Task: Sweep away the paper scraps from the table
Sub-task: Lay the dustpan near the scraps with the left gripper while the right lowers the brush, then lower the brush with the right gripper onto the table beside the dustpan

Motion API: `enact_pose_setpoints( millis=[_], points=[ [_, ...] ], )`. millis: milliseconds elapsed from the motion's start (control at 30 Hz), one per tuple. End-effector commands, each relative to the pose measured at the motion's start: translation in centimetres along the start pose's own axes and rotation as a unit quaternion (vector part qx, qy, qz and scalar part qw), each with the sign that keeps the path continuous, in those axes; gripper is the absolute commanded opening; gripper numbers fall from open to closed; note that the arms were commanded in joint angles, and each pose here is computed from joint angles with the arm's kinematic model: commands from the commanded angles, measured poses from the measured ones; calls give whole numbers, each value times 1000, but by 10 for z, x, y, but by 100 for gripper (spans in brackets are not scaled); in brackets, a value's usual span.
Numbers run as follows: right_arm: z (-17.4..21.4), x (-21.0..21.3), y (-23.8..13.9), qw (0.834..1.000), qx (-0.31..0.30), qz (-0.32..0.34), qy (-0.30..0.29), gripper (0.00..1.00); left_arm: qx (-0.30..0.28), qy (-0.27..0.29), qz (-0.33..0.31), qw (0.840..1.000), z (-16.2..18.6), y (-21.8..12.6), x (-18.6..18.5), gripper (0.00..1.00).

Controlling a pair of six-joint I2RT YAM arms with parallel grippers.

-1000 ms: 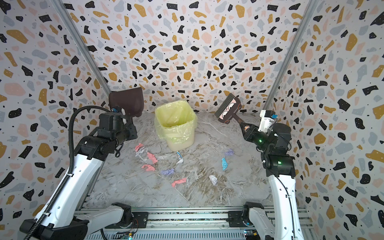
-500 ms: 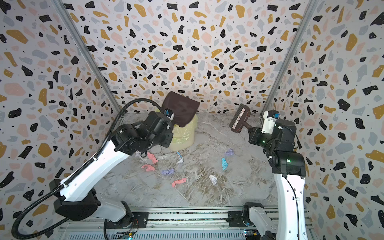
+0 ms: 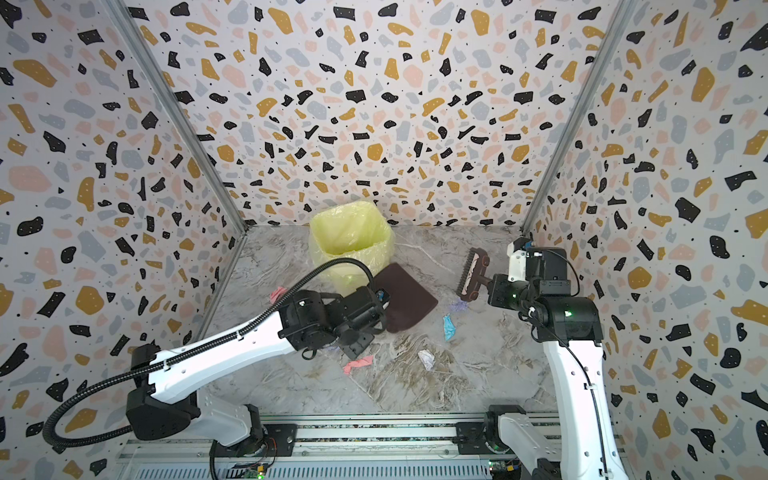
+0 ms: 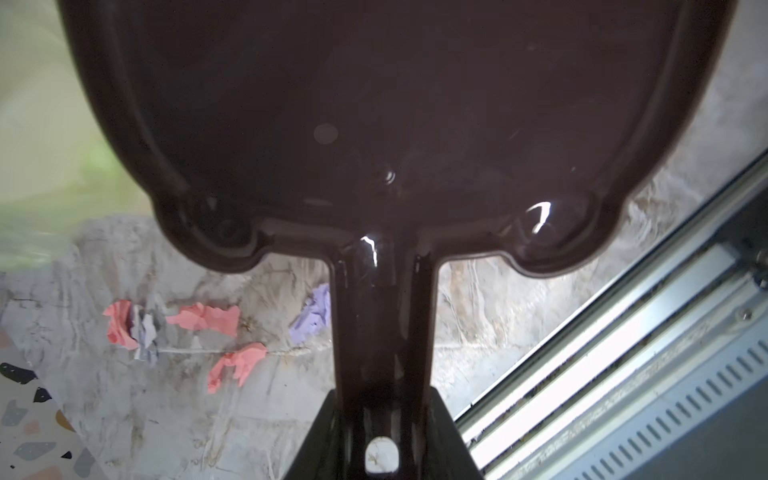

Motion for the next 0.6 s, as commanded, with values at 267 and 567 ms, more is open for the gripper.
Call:
enact_pose_setpoints(
  millis=[267,567],
  points=[
    [16,42,7,992,92,5,-81,0,92,19,41,995,62,32,-16,0],
    [22,73,11,978,135,17,-160,0,145,40,46,988,87,50,-25,0]
  ],
)
Point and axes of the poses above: each gripper's point midway between its finger pads, its own y axis out along the fingers, its own x axis along the line the jaws close on, z = x × y, the point moved 9 cm from there along -y, back along the fingers, and after that the axes turned 14 degrees about -y, right-handed, at the moved point
